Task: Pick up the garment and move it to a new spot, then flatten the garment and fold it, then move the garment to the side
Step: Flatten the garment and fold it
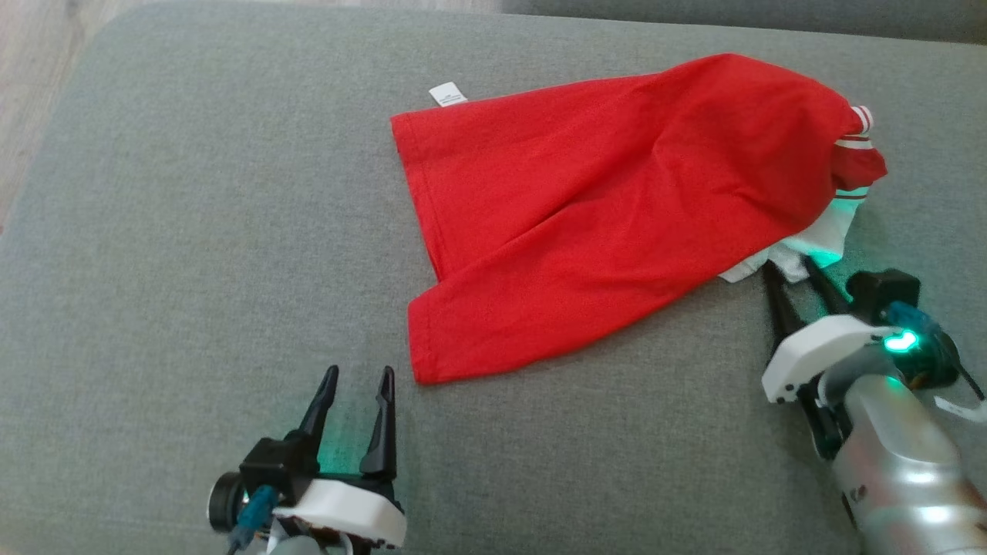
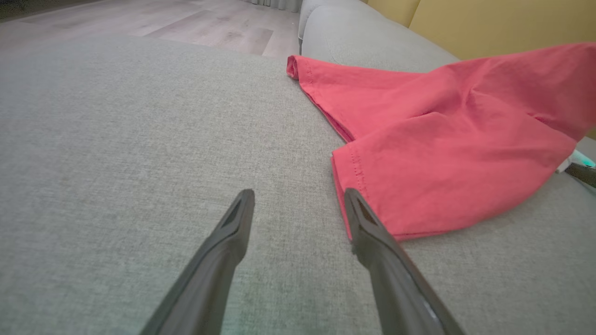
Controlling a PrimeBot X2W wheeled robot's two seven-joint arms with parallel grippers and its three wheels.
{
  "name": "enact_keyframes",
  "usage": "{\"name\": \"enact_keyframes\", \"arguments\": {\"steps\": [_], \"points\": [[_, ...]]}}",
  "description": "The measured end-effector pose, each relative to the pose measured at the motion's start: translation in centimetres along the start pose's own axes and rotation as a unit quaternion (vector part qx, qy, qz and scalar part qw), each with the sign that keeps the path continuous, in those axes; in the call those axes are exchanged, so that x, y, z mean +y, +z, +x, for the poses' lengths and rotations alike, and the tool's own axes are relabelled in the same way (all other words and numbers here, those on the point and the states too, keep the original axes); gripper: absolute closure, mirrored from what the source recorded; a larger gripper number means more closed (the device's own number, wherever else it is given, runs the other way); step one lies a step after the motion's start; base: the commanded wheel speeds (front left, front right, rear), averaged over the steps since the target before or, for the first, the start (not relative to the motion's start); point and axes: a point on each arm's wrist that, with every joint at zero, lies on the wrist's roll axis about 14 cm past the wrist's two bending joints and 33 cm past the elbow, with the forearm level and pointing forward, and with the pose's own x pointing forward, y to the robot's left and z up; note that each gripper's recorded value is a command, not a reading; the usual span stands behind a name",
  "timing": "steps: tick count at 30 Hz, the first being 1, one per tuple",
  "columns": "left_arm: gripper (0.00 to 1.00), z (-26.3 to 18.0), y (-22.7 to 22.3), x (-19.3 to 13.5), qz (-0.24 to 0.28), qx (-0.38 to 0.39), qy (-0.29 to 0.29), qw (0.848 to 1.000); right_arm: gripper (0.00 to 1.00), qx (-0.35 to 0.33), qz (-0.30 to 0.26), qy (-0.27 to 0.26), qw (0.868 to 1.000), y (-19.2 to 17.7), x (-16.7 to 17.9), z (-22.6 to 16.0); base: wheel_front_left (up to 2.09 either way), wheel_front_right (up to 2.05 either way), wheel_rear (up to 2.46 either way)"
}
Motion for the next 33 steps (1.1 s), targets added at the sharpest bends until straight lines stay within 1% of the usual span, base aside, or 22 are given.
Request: {"name": "enact_keyframes", "arguments": {"steps": [5,8,13,16,21,22,23,24,25,27,29,30,33], "points": [[0.0,0.2,0.3,0.0,-0.002,-0.005,0.0,1.0,1.0,-0.001,-0.002,-0.006,1.0,0.2,-0.5,-0.6,0.0,0.0,0.0],[0.0,0.2,0.4,-0.5,-0.001,-0.007,-0.008,1.0,1.0,-0.006,0.004,-0.022,1.0,0.1,-1.7,-1.8,0.0,0.0,0.0],[0.0,0.3,1.0,-1.8,0.003,-0.017,-0.031,0.999,1.0,-0.032,0.015,-0.059,0.998,0.0,-4.7,-5.7,0.0,0.0,0.0],[0.0,0.2,1.3,-2.5,0.005,-0.022,-0.042,0.999,1.0,-0.044,0.009,-0.078,0.996,-0.3,-6.2,-8.3,0.0,0.0,0.0],[0.0,0.1,1.8,-3.1,0.008,-0.029,-0.051,0.998,1.0,-0.082,0.003,-0.097,0.992,0.7,-7.6,-11.5,0.0,0.0,0.0],[0.0,0.1,1.8,-3.1,0.01,-0.03,-0.051,0.998,0.89,-0.095,0.004,-0.102,0.99,1.4,-7.8,-12.0,0.0,0.0,0.0],[0.0,0.0,1.9,-3.1,0.012,-0.032,-0.052,0.998,0.19,-0.11,0.006,-0.107,0.988,2.2,-8.1,-12.4,0.0,0.0,0.0],[0.0,0.0,2.0,-3.1,0.014,-0.033,-0.052,0.998,0.0,-0.126,0.007,-0.11,0.986,3.1,-8.3,-12.7,0.0,0.0,0.0],[0.0,0.0,2.0,-3.1,0.014,-0.033,-0.052,0.998,0.0,-0.126,0.007,-0.11,0.986,3.1,-8.3,-12.7,0.0,0.0,0.0],[0.0,-0.2,1.9,-2.8,0.018,-0.033,-0.047,0.998,0.0,-0.162,0.01,-0.111,0.98,5.2,-8.3,-13.2,0.0,0.0,0.0],[0.0,-0.2,1.8,-2.5,0.025,-0.032,-0.042,0.998,0.0,-0.209,0.02,-0.103,0.972,7.9,-7.5,-13.5,0.0,0.0,0.0],[0.0,-0.2,1.8,-2.4,0.026,-0.032,-0.039,0.998,0.0,-0.222,0.021,-0.095,0.97,8.7,-6.9,-13.4,0.0,0.0,0.0],[0.0,0.0,1.8,-1.7,0.033,-0.031,-0.029,0.999,0.0,-0.226,0.028,-0.077,0.971,8.9,-5.3,-12.8,0.0,0.0,0.0]]}}
